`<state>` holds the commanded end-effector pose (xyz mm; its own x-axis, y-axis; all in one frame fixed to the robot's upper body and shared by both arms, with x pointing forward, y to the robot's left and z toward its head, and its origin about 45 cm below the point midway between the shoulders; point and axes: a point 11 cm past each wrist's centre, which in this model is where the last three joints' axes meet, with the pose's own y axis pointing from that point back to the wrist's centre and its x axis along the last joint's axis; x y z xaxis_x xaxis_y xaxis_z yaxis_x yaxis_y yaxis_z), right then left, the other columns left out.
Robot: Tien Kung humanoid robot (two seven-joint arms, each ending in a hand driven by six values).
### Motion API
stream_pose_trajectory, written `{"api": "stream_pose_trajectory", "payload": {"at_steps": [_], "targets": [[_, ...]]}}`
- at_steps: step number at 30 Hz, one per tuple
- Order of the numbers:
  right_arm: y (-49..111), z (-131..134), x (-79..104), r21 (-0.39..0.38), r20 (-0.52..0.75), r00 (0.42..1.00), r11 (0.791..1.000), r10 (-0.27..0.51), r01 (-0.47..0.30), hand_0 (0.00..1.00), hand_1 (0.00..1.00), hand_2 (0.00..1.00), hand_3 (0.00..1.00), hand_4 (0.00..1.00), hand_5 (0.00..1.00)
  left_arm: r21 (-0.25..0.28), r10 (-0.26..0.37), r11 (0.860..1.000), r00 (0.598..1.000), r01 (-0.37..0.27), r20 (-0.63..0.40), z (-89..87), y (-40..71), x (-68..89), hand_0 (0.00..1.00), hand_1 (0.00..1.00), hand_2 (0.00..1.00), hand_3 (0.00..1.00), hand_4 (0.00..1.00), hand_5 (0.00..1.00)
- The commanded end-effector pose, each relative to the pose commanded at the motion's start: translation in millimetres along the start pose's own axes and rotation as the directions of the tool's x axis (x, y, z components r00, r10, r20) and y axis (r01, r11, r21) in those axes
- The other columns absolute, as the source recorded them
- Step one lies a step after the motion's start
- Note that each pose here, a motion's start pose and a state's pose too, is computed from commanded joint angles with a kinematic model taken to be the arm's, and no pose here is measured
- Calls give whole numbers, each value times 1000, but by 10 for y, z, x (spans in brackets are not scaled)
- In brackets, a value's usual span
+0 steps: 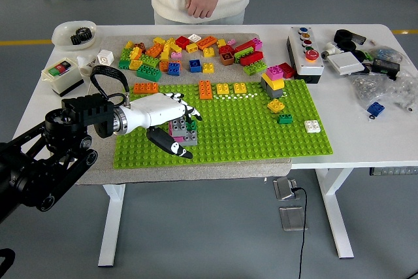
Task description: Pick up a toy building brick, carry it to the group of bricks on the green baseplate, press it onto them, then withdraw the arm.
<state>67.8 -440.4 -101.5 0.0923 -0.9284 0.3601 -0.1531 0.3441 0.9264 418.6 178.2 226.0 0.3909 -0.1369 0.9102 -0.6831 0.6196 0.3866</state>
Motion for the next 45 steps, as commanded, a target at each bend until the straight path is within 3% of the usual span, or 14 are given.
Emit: {"api": "stream_pose_trajectory", "payload": {"at_steps": [17,25,30,33,37,39,40,45], "targets": [[0,6,-10,-1,2,1000,1000,-2,2,745,639,682,641,853,571,10,-19,1000,1000,19,-1,-33,45,-27,998,918,721,854,998,698],[0,9,-11,-2,1,1000,1000,-3,3,744,639,681,640,853,571,-25,-39,999,999,39,7,95,48,-32,998,911,714,854,998,698],[0,0,-6,0,3,1000,1000,-2,2,744,639,681,640,853,571,-47,-4,999,1000,4,-2,160,64,116,998,895,700,848,998,696],[0,-4,-8,1,3,1000,1000,-2,2,744,639,681,640,853,571,-70,65,995,997,-68,-50,196,68,323,998,895,700,848,998,696],[0,-7,-11,1,1,1000,1000,-3,3,744,639,681,640,853,571,-53,144,988,987,-148,-65,138,45,519,998,889,708,850,998,697],[0,-10,-10,2,1,1000,1000,-2,2,744,639,681,640,853,571,-36,162,986,985,-164,-60,86,26,563,998,889,708,850,998,697],[0,-11,-9,2,1,1000,1000,-2,2,744,639,681,640,853,571,-25,163,986,985,-165,-55,53,11,570,998,921,767,863,998,697],[0,-39,11,6,2,1000,1000,2,-2,744,639,681,640,853,571,28,136,990,989,-135,-50,-114,-100,525,998,921,767,863,998,697]]}}
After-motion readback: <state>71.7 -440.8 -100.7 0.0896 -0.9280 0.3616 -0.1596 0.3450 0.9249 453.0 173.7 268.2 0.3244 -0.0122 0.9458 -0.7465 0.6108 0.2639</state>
